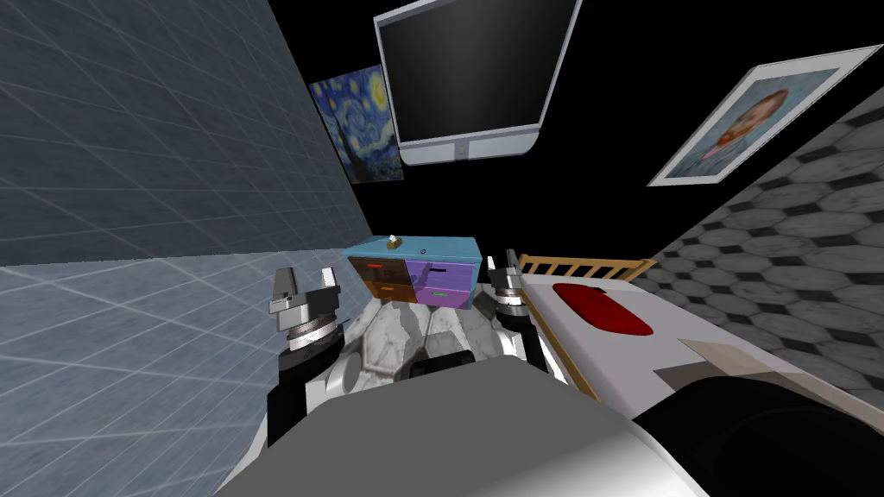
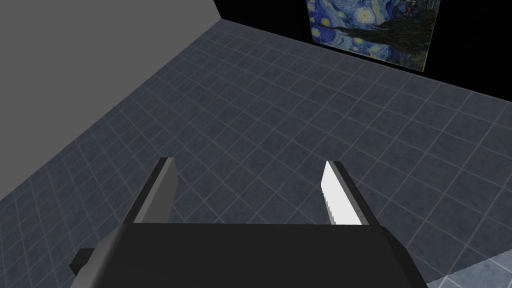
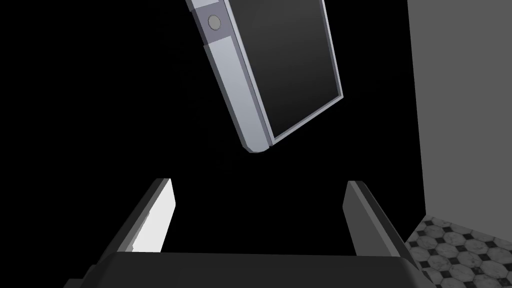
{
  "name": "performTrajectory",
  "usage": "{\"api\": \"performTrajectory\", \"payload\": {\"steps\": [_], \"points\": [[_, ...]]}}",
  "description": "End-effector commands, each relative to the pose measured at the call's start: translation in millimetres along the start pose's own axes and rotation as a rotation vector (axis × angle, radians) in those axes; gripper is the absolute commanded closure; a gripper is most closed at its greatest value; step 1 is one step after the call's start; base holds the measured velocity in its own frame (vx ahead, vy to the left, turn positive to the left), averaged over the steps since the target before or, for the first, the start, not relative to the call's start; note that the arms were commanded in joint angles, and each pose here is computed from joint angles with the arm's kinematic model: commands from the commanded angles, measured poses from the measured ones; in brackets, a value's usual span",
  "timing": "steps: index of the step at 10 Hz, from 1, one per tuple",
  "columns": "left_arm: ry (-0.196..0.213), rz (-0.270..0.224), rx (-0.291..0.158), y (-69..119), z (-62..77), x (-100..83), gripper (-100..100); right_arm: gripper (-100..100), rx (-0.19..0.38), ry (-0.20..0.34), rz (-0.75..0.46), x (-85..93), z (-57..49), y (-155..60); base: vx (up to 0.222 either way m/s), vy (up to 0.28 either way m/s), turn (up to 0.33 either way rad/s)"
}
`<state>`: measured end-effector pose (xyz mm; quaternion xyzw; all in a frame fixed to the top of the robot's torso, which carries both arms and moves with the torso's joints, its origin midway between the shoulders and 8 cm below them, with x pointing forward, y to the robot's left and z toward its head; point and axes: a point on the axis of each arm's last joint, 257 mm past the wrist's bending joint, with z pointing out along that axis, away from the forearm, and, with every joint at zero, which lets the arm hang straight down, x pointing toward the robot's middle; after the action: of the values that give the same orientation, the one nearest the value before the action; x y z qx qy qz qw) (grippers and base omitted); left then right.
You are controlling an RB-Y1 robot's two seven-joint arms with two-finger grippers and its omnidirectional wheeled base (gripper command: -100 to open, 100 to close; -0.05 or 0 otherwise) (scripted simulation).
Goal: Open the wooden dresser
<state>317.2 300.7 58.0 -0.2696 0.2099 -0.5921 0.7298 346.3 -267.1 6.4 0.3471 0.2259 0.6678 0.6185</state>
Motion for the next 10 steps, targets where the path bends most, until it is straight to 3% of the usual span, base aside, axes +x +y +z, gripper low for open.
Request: {"api": "performTrajectory", "payload": {"steps": [1,9,10], "points": [[0.000,0.000,0.000,0.0,0.0,0.0,0,0,0.000,0.000,0.000,0.0,0.0,0.0,0.000,0.000,0.000],[0.000,0.000,0.000,-0.2,0.1,0.0,0,0,0.000,0.000,0.000,0.0,0.1,0.2,0.000,0.000,0.000],[0.050,0.012,-0.011,6.0,-0.2,7.3,-100,0,0.000,0.000,0.000,0.0,0.1,0.2,0.022,-0.005,-0.019]]}}
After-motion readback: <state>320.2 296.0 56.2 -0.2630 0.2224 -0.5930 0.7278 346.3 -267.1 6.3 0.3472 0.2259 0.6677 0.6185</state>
